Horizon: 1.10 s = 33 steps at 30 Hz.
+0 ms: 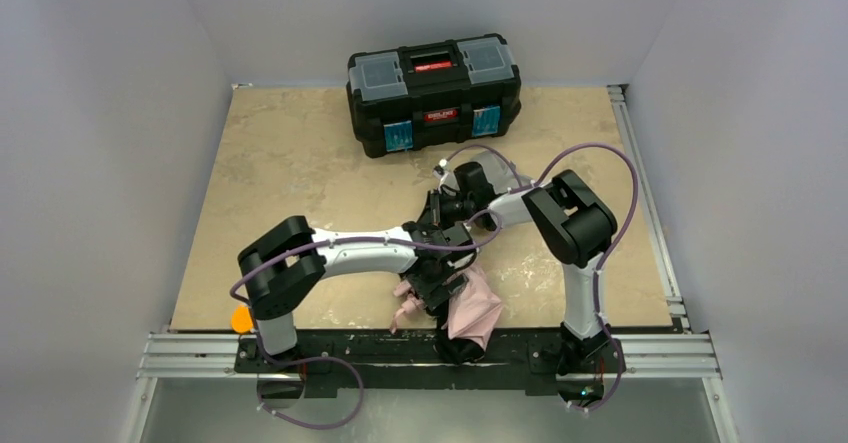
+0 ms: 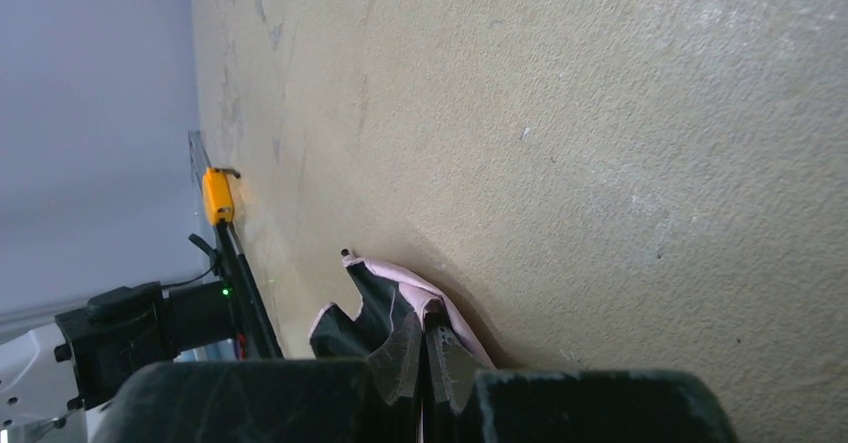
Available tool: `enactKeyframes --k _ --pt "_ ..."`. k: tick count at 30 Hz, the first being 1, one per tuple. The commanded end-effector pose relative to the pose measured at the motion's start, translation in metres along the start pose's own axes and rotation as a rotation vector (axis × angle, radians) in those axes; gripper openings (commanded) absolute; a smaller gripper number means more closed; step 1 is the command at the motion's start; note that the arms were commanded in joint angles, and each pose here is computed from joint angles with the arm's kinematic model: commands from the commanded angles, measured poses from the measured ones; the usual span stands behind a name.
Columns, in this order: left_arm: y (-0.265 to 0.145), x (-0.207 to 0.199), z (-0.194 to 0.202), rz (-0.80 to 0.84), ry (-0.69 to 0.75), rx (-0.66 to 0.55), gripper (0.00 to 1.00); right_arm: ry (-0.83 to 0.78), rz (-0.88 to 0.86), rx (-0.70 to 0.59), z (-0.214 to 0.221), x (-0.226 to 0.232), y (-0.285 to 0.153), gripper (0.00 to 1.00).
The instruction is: Put away the umbrella
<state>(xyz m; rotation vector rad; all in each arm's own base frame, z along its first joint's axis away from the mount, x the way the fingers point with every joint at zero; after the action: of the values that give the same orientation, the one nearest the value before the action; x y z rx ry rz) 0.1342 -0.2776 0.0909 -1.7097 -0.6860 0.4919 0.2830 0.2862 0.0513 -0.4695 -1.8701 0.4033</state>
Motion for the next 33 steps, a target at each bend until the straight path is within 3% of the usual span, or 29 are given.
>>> enactKeyframes --k 1,2,5,6,10,17,25,29,33 --pt "0.026 0.003 -0.012 -0.019 -0.011 -0.061 0.65 -0.042 0.025 -0.020 -0.011 0.005 -0.001 0.00" --pt "0.030 0.004 -0.011 -0.023 -0.008 -0.060 0.54 -0.044 0.027 -0.018 -0.012 0.006 -0.001 0.00" --pt "0.034 0.010 -0.009 -0.079 -0.005 -0.052 0.06 -0.054 0.021 -0.023 -0.022 0.011 0.000 0.00" --pt "0.031 0.012 -0.010 -0.105 -0.006 -0.054 0.00 -0.059 0.013 -0.025 -0.026 0.014 -0.001 0.00" --pt "0.007 0.028 -0.016 -0.243 -0.001 -0.096 0.00 -0.095 -0.027 -0.054 -0.055 0.041 -0.003 0.00" --pt "-0.055 0.071 -0.043 -0.739 0.034 -0.198 0.00 -0.211 -0.130 -0.125 -0.121 0.114 -0.018 0.00" --pt "-0.120 0.091 -0.068 -1.185 0.093 -0.324 0.00 -0.285 -0.267 -0.212 -0.146 0.175 -0.048 0.00" --pt "-0.115 0.083 -0.067 -1.328 0.136 -0.321 0.00 -0.301 -0.281 -0.241 -0.137 0.174 -0.056 0.00" --pt "-0.090 0.071 -0.058 -1.376 0.149 -0.273 0.00 -0.252 -0.179 -0.236 -0.113 0.130 -0.044 0.00"
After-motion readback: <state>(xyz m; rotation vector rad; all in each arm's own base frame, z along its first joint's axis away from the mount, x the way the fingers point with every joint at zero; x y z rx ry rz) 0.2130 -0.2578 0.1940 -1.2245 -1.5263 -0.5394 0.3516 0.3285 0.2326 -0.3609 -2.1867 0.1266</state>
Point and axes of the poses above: each gripper's point midway between its finger pads, its own y axis out along the fingers, its own x axis along the line the jaws close on, z = x × y, the point moved 7 cm from there along -y, back along the fingers, and after that the axes turned 3 degrees about -y, right-handed, at the moved point
